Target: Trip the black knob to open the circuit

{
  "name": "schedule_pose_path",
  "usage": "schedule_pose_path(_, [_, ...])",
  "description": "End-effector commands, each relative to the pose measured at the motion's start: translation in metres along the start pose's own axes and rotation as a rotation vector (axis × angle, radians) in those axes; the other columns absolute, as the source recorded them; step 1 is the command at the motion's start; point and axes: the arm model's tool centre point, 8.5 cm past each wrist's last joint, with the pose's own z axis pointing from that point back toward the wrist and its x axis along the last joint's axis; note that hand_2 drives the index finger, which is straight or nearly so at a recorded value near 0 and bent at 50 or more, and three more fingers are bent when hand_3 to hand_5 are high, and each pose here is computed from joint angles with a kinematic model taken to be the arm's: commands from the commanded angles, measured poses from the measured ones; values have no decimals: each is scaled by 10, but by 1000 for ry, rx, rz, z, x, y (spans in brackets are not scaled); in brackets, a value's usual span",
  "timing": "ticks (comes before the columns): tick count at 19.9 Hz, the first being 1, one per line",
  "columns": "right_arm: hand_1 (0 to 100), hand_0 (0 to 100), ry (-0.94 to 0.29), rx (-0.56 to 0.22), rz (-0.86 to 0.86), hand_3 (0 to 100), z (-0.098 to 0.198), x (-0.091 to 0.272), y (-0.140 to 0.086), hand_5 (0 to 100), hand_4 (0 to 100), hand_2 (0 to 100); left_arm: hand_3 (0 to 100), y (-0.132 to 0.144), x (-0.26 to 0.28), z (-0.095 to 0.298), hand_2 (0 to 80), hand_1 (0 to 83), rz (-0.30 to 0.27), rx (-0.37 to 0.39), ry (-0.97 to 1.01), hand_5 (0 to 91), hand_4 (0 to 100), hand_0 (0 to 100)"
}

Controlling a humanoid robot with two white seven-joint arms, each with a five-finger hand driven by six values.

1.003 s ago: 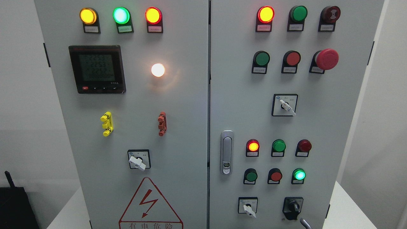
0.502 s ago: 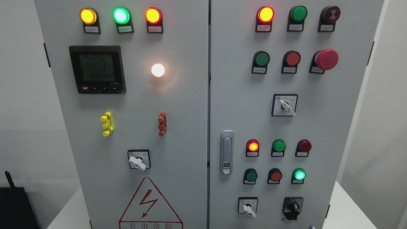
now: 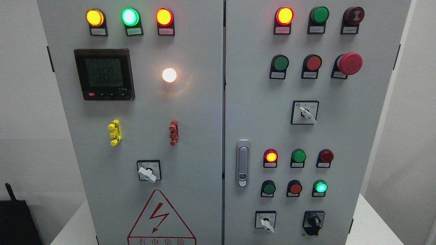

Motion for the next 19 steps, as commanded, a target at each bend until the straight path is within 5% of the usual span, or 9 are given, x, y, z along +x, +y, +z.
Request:
schedule_pose_path(1, [0, 68, -44, 3, -8, 13, -3, 11, 3, 0, 0, 0, 0, -1, 2, 0, 0, 389, 4, -1, -4, 0, 0, 120])
schedule_pose_path(19, [0, 1, -42, 13, -15, 0, 1, 11, 7, 0, 0, 0, 0, -1, 2, 0, 0, 389, 4, -1, -4, 0, 0, 120])
